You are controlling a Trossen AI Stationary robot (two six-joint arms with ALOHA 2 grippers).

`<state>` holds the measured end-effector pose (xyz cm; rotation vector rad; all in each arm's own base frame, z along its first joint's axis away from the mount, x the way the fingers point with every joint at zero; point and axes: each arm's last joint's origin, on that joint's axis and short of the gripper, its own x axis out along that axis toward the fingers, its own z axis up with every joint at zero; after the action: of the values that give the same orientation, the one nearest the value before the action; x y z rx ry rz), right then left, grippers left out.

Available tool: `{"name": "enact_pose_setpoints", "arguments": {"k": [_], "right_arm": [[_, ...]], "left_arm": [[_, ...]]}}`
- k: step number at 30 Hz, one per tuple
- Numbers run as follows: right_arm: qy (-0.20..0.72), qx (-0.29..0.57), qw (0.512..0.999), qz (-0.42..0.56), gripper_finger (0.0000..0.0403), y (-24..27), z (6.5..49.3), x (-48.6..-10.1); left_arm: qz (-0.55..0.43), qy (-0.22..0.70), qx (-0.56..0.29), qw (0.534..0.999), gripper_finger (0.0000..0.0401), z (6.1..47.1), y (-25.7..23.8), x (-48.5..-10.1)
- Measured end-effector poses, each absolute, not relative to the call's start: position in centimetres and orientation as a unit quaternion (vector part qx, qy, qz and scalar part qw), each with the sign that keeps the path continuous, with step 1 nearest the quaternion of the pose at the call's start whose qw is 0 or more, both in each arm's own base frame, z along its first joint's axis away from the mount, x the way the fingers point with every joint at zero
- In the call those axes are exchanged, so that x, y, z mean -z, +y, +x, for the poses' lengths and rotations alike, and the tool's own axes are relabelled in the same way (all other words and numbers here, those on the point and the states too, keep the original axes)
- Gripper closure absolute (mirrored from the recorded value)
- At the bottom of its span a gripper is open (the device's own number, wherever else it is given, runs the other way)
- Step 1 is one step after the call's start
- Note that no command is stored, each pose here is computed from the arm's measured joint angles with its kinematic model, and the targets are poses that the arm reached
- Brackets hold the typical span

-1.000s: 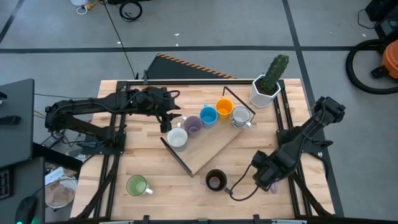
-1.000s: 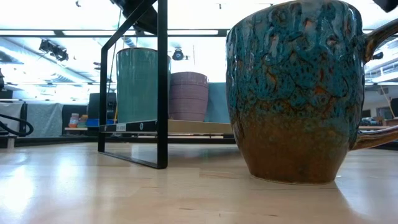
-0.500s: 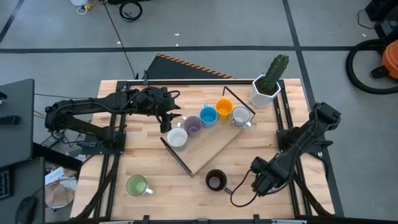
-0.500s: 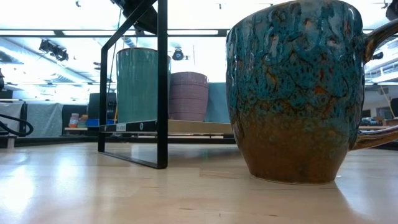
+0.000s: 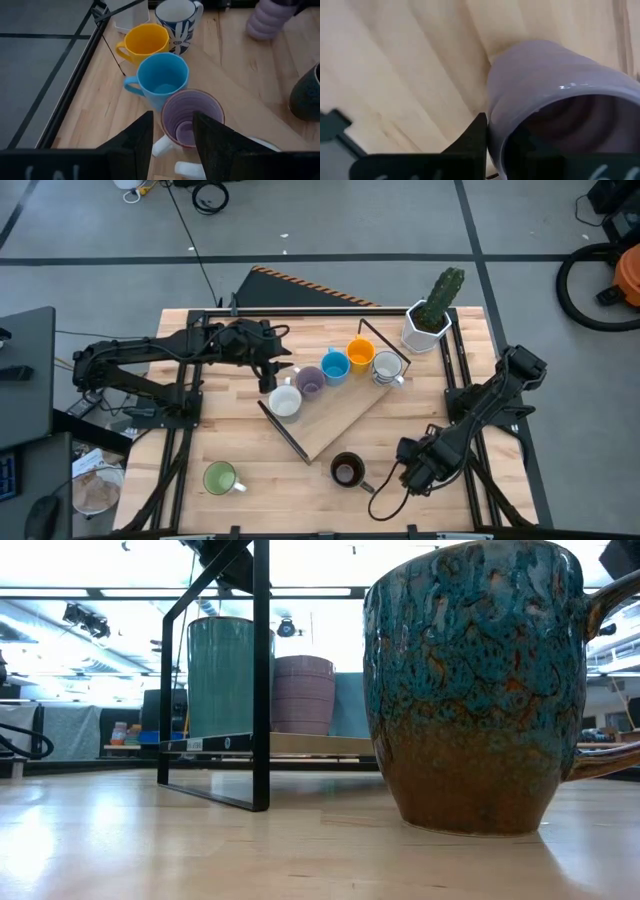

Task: Place coffee mugs
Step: Put the purple mug onto the shelf

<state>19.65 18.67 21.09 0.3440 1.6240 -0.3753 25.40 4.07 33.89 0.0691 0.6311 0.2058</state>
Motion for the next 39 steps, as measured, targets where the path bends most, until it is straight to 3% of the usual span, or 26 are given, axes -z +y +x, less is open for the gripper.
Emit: {"name": "enact_pose_setpoints", "arguments": {"k": [19,39], "right_arm": [[0.657,0.099,0.747,-0.027,0.0358,11.7,26.2,-27.2],[0.617,0.041,0.786,-0.025,0.0356,4.2,30.3,-27.5]], "left_arm": [[-0.061,0.311,-0.091,0.944,0.0257,25.4,3.4,-33.7],[-0.077,0.310,-0.095,0.943,0.0257,25.4,3.4,-33.7]]}}
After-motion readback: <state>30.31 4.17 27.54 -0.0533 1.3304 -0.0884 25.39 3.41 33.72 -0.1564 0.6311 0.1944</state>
